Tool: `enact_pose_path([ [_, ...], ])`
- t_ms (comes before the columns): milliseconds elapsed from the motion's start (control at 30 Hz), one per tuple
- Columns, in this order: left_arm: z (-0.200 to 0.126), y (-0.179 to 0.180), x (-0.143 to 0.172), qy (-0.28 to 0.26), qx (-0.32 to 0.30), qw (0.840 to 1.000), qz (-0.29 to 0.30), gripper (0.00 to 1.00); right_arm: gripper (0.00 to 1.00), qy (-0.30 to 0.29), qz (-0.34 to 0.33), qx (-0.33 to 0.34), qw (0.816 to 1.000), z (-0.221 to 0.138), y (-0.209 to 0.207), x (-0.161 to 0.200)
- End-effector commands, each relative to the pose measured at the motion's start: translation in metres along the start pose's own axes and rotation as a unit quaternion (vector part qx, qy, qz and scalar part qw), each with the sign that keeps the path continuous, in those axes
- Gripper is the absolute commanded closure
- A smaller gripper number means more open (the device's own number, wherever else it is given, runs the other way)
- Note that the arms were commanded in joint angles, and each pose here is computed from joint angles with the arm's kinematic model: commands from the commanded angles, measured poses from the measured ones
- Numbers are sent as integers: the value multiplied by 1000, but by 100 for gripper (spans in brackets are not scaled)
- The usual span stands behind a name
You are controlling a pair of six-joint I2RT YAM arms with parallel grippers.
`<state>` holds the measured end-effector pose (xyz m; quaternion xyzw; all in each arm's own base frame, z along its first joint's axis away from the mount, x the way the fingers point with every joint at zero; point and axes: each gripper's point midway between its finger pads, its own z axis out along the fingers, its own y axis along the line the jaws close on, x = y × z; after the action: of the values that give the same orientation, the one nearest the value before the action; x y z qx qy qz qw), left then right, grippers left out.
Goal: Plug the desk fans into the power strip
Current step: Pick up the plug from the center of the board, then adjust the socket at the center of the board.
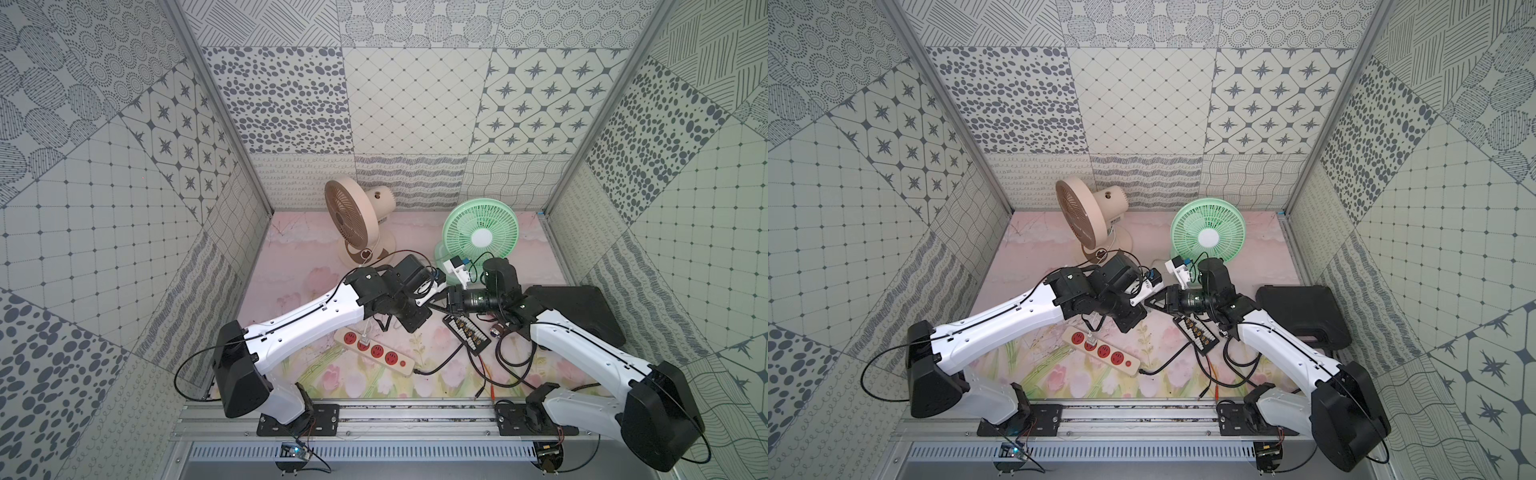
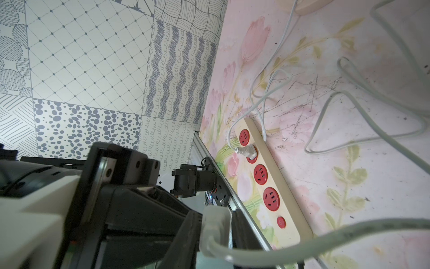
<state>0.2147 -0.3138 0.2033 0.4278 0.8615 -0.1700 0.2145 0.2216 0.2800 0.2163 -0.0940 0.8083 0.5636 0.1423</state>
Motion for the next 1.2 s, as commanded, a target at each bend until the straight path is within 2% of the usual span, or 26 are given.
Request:
enact_pose_path([
  [0, -3, -7, 5, 13, 16, 1000, 13, 100, 79, 4, -28, -11, 1000, 2, 11, -6],
  [133, -5, -5, 4, 11, 9, 1000, 15, 100, 98, 14, -29, -9, 999, 3, 10, -3],
  [267, -8, 0, 0, 8, -5, 1000, 14, 100, 100, 18, -36, -5, 999, 1, 11, -1],
  [300, -9, 1, 0, 7, -9, 1000, 12, 97, 100, 19, -39, -4, 999, 1, 11, -1],
  [533, -20, 5, -4, -16, -25, 1000, -3, 42, 100, 2, -77, 12, 997, -7, 14, -3],
  [700, -39, 15, -6, -67, -54, 995, -41, 14, 100, -31, -119, 52, 991, -16, 5, -5],
  [800, -54, 22, -2, -103, -68, 989, -81, 2, 100, -56, -148, 82, 984, -20, 0, -5],
  [933, -75, 39, 12, -134, -93, 974, -160, 1, 100, -87, -190, 121, 970, -25, -1, 0],
  [1067, -96, 55, 39, -169, -108, 948, -248, 1, 100, -107, -230, 153, 955, -24, -1, 2],
  [1167, -108, 65, 62, -193, -117, 927, -299, 0, 100, -102, -249, 156, 950, -16, 1, 6],
])
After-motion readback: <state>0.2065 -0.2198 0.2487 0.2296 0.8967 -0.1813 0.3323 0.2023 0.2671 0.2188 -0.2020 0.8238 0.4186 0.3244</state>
